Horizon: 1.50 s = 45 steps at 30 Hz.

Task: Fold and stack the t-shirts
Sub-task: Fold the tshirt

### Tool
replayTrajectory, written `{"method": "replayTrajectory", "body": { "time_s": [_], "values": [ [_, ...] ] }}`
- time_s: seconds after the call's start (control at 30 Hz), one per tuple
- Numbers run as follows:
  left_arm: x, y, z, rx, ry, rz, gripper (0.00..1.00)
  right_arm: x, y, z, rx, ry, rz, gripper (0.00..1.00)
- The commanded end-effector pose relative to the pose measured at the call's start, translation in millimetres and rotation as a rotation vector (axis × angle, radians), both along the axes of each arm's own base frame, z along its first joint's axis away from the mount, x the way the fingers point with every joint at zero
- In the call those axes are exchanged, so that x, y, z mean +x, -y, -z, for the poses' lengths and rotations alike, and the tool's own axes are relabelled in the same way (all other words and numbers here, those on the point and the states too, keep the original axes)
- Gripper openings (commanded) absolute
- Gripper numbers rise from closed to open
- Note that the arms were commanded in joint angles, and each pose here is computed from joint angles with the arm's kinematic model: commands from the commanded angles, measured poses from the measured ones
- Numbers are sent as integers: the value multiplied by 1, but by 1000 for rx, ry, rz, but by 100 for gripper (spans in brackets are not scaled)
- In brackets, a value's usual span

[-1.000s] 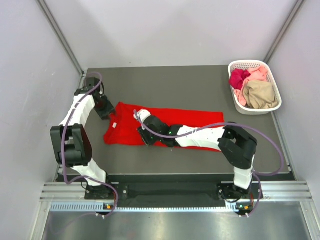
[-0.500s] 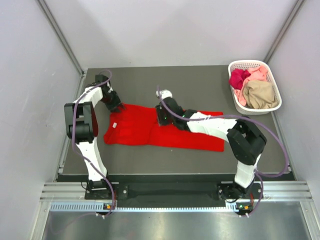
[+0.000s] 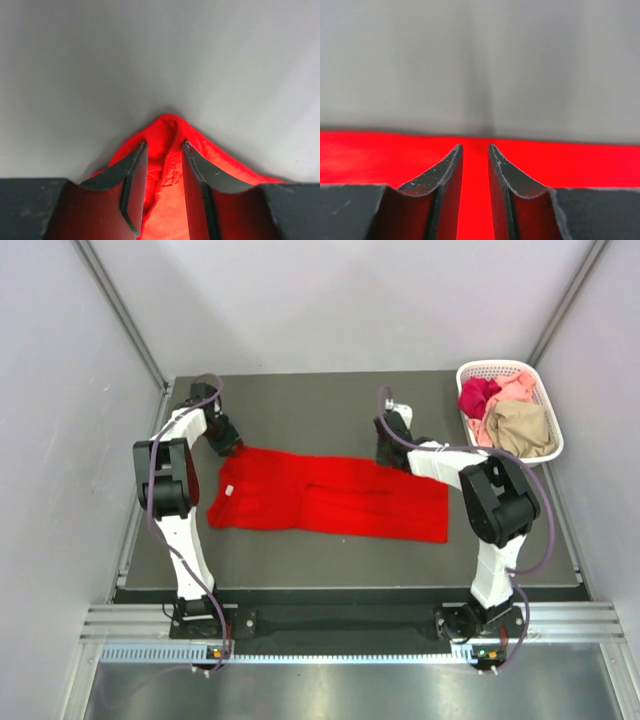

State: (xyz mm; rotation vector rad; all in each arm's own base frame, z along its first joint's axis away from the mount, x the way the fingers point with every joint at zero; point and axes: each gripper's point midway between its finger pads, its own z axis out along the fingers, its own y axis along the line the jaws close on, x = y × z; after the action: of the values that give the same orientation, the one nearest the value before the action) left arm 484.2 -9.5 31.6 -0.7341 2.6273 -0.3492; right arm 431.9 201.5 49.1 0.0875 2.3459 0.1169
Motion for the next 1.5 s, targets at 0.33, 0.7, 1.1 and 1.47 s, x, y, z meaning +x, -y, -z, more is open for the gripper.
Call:
{"method": "replayTrajectory", "body": {
  "time_s": [0.33,0.7,1.1,1.47],
  "values": [
    [-10,-36,40,76,-113,-156,38,-12,106,32,-79,-71,405,25],
    [11,-24,-26,-38,11,-174,42,-6,96,13,89,-38,455,30],
    [-80,25,-82,9,69,-6,44,-36,58,-46,174,-36,83,43],
    [-152,55,-36,-83,-78,-73,43,-84,66,-78,193,20,9,89]
  ]
}}
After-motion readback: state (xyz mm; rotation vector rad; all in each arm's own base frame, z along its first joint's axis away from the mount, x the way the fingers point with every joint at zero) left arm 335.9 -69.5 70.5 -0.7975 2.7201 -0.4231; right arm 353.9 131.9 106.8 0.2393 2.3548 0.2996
